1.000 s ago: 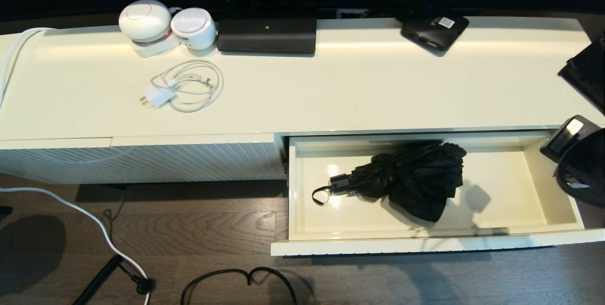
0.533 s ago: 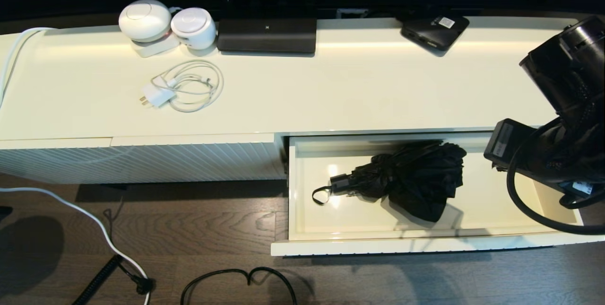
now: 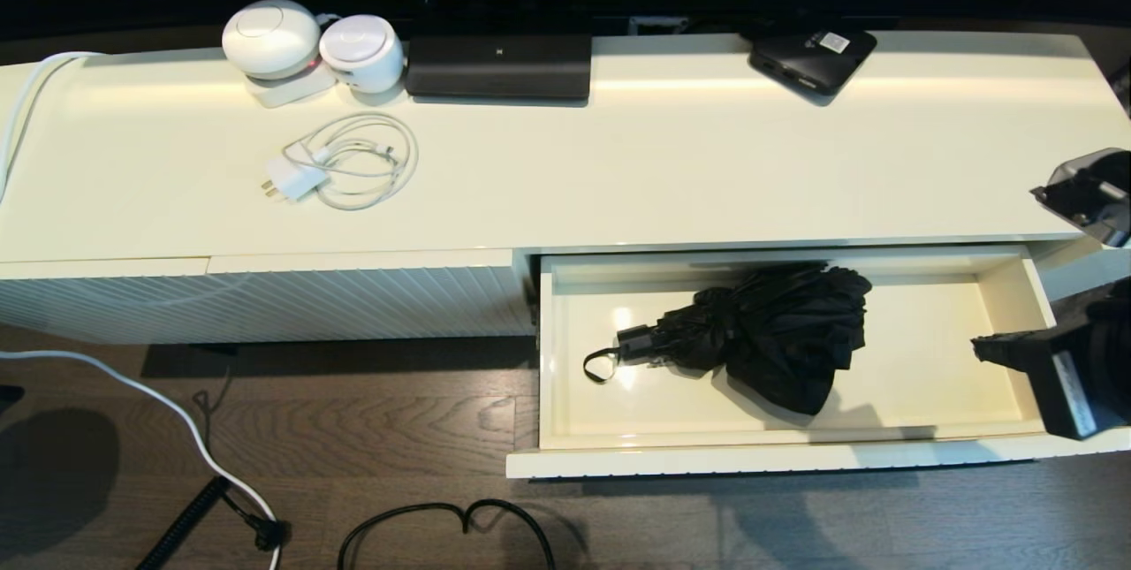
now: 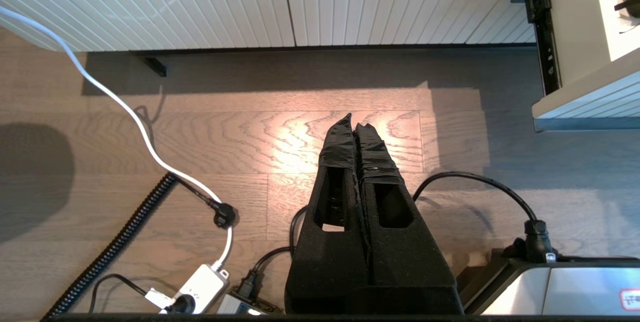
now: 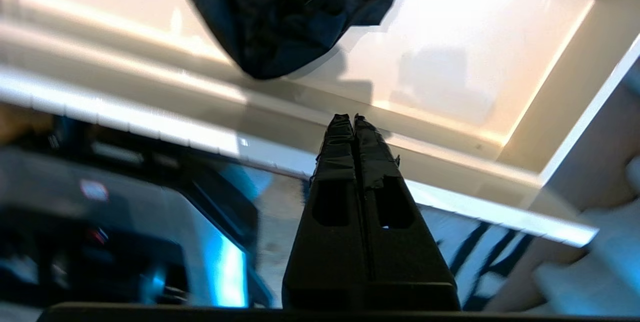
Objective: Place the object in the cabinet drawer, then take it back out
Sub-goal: Close the drawer
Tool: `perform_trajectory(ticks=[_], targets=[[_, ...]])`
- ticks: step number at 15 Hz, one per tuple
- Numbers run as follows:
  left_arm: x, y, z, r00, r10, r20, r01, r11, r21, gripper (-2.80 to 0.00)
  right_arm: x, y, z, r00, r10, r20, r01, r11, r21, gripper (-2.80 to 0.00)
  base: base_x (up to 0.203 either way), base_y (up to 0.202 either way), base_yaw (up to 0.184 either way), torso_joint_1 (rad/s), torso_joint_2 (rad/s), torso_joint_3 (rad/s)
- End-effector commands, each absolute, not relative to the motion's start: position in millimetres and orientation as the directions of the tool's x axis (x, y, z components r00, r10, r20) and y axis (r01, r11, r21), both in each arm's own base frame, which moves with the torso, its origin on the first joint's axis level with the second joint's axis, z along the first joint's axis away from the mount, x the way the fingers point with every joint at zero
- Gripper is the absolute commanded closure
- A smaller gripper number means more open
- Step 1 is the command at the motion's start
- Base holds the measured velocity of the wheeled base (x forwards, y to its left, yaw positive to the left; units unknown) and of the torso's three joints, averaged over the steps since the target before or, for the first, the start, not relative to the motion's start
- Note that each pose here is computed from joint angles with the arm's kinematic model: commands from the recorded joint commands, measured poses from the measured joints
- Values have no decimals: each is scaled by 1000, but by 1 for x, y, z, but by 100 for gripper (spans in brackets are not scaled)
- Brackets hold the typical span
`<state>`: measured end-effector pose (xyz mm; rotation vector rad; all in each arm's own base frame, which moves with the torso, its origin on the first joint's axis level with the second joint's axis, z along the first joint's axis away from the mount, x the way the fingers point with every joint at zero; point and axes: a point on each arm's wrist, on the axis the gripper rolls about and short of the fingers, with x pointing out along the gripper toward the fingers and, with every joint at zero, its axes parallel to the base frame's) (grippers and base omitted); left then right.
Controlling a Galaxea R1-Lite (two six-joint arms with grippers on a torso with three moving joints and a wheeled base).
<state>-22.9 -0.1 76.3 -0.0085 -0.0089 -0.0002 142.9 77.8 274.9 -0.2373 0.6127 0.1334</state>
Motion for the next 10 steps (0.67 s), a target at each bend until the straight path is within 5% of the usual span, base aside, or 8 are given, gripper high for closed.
perform_trajectory(ticks=[1, 10], targets=[[-23, 0, 76, 1000, 0, 10, 0, 1000, -9, 0, 111, 59, 281, 838, 124, -531, -346, 874, -341, 0, 0, 0, 0, 0, 0, 0], [-23, 0, 76, 1000, 0, 11, 0, 1000, -9, 0, 79, 56, 222, 778, 240, -580, -626, 359, -692, 0, 0, 0, 0, 0, 0, 0]])
